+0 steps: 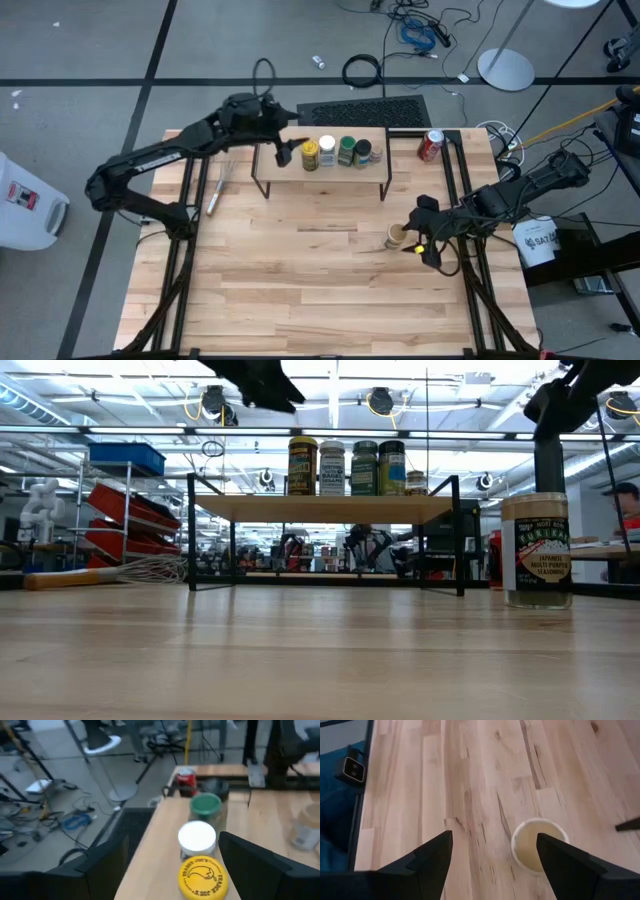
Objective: Shelf spices
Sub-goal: Put the golden seasoning bottle on the shelf
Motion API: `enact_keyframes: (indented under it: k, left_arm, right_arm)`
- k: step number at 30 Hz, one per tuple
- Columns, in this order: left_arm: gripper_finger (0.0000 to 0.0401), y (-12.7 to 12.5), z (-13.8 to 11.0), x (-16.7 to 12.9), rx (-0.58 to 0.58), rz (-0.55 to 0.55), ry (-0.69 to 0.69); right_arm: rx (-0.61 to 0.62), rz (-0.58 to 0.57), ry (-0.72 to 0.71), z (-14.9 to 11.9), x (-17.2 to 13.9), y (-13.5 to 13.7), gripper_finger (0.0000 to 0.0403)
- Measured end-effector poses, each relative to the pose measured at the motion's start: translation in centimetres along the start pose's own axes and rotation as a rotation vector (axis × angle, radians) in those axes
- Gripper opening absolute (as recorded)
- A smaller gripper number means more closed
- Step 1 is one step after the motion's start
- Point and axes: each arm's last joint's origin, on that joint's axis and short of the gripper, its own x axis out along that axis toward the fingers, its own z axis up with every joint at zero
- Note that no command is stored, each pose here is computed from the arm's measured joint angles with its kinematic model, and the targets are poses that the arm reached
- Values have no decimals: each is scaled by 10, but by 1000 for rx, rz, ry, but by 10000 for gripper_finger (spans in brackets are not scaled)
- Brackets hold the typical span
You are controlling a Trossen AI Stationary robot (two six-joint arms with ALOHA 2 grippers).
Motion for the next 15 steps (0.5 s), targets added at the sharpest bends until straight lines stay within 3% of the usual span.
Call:
enact_keyframes:
  k: [9,15]
  left_arm:
    - [320,-25,20,-37,-48,-63,-97]
    - [320,-57,25,-39,-24,-180,-112]
  right_arm:
    - [47,-24,45,-4,1,-2,279]
    - [1,-69,122,-4,18,2,320]
